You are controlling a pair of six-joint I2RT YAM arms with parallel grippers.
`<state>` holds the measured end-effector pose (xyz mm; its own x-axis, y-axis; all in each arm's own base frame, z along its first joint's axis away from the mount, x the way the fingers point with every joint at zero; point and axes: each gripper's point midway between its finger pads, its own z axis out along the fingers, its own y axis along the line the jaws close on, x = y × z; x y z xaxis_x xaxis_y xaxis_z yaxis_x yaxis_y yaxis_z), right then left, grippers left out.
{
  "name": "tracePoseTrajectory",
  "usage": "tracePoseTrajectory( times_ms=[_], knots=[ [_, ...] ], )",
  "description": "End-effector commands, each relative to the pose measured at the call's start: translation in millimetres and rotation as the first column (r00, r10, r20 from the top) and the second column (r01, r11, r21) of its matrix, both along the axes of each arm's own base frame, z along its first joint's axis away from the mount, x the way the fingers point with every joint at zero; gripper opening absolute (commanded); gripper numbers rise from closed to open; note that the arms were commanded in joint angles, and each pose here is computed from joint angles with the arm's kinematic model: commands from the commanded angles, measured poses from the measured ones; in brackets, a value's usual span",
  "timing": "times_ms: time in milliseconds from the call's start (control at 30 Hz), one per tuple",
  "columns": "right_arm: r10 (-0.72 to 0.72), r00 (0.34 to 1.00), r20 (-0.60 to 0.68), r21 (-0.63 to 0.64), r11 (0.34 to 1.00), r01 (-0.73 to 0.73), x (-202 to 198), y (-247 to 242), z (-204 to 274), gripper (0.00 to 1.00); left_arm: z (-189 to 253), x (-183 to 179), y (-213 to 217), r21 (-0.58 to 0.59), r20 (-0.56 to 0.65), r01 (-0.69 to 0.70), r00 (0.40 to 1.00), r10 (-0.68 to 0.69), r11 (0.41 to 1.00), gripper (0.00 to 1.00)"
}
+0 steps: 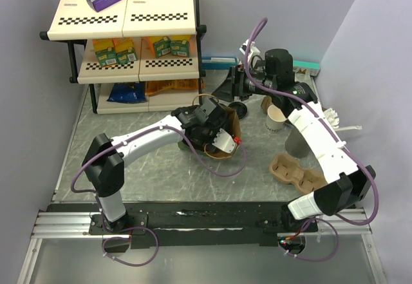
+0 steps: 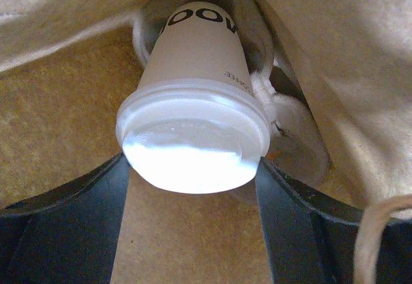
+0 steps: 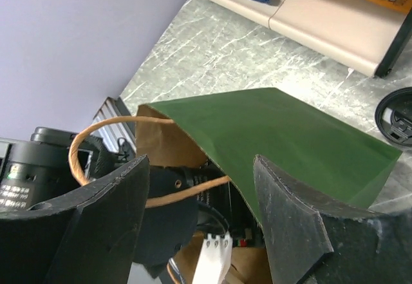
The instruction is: Pack the takeout coffee
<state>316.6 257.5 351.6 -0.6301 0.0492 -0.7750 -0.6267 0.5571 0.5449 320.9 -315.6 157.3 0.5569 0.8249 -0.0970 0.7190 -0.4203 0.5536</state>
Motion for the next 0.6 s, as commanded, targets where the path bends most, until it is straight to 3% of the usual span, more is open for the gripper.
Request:
tracePoseTrajectory(
  times_ms=[0,167,333,567],
  knots=[
    [0.030,0.999,0.045,0.040,0.999,-0.032,5.5,-3.1,23.4,0.72,-9.3,1.3,-3.3,0.014,-0.043,0.025,0.999,-0.024,1.000,0.03],
    [-0.085,0.990,0.112,-0.086,0.992,0.095,26.1,-31.9,19.6,0.73,1.6,4.6,-3.3,-0.009,-0.063,0.033,0.997,-0.034,0.999,0.01],
    [-0.209,0.968,0.142,-0.256,0.936,0.240,45.2,-69.2,-13.8,0.72,7.7,5.0,8.1,-0.013,-0.092,0.050,0.994,-0.051,0.999,0.01],
    [-0.180,0.981,0.071,-0.351,0.916,0.193,32.2,-77.8,-61.0,0.67,12.2,4.2,23.6,0.009,-0.099,0.085,0.992,-0.084,0.996,0.01]
  ],
)
